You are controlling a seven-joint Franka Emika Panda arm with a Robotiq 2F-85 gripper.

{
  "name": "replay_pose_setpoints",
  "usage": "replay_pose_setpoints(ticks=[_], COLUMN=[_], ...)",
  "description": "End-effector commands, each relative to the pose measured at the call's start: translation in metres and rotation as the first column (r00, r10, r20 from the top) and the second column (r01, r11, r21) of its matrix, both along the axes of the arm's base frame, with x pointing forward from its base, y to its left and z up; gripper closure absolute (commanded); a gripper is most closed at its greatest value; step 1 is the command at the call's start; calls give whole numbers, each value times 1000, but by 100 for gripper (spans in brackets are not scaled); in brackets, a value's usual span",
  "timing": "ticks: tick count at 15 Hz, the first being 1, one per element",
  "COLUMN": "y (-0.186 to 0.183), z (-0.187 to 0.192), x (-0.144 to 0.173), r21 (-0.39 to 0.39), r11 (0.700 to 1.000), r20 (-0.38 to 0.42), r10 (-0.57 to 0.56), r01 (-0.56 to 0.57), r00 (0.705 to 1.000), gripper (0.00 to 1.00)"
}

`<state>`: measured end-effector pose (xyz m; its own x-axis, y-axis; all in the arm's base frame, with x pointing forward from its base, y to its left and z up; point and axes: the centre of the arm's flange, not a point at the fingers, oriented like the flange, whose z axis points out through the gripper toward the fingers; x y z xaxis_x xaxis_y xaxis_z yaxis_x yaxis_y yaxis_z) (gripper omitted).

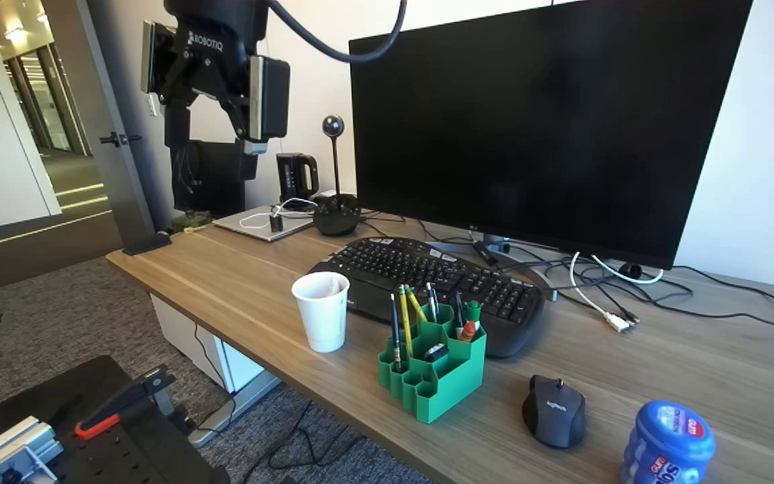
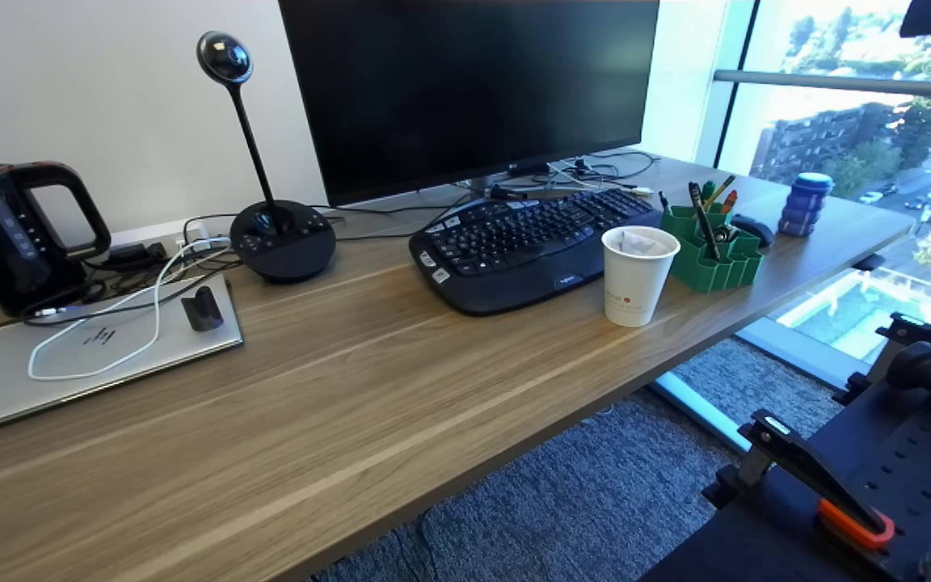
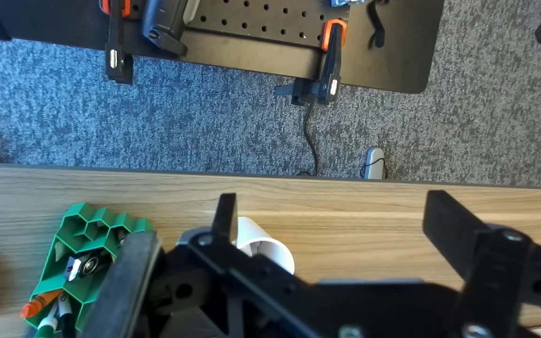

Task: Pick a crayon in the rack and put it in the cup

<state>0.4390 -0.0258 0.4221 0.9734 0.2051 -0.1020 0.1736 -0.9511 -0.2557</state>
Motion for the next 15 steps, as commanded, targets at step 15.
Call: replay_pose_setpoints(ticks=[15], y=[-25], z=[-27], x=[41], r21=[-221], r11=[972], r20=[193], r10=[-37], r01=[80], r00=[981], gripper=[0])
